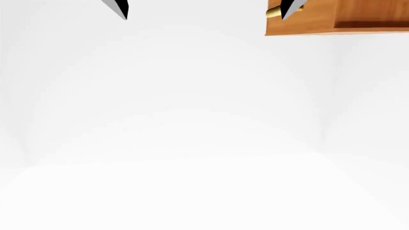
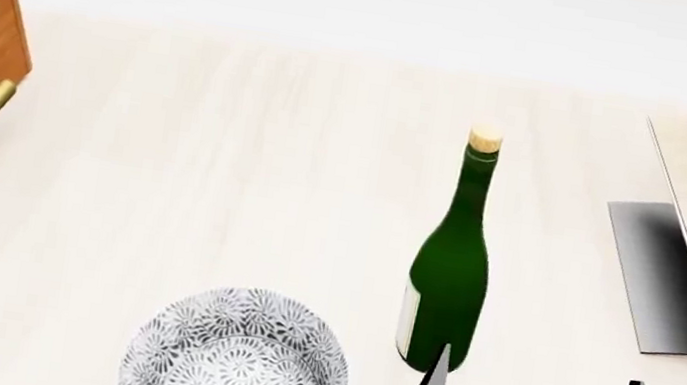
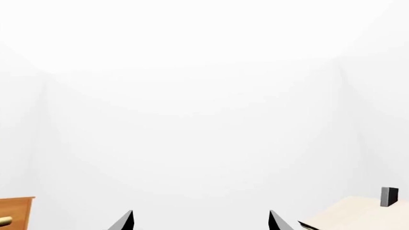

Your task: Put the wine bottle on the wine rack.

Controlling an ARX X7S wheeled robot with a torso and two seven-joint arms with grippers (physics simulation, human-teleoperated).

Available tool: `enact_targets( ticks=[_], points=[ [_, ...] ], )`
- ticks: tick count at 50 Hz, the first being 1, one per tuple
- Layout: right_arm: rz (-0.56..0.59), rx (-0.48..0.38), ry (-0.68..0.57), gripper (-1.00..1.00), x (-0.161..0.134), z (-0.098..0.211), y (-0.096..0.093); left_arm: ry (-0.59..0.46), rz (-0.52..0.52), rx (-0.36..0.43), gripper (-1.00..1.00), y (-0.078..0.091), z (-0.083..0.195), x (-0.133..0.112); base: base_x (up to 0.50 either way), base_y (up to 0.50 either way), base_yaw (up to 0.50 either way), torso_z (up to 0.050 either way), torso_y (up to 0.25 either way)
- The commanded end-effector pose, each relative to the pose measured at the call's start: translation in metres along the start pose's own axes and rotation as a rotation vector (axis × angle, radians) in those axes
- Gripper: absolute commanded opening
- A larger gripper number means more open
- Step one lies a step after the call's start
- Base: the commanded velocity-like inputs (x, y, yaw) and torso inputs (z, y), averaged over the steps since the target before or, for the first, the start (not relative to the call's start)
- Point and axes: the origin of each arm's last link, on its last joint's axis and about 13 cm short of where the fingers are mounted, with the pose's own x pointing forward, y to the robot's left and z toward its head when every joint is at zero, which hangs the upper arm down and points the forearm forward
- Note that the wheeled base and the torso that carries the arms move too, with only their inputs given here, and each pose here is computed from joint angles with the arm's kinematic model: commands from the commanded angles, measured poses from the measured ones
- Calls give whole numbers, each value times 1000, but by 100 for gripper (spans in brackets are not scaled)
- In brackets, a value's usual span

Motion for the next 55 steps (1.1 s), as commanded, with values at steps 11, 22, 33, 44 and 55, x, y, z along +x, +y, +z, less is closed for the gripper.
enact_targets(
  ticks=[11, 22, 33, 44, 55],
  points=[
    [1, -1, 2, 100, 0, 0, 0, 0, 1, 1, 100, 0, 0, 0, 93, 0, 0, 0, 0],
    [2, 0, 3, 100, 0, -1, 0, 0, 0, 0, 100, 0, 0, 0, 93, 0, 0, 0, 0],
    [2, -1, 7, 100, -1, -2, 0, 2, 0, -1, 100, 0, -1, 0, 92, 0, 0, 0, 0],
    [2, -1, 7, 100, 0, -2, 0, 2, 1, -1, 100, 0, -1, 0, 93, 0, 0, 0, 0],
    [1, -2, 8, 100, 0, -2, 0, 1, 1, -2, 100, 0, -1, 0, 92, 0, 0, 0, 0]
  ],
)
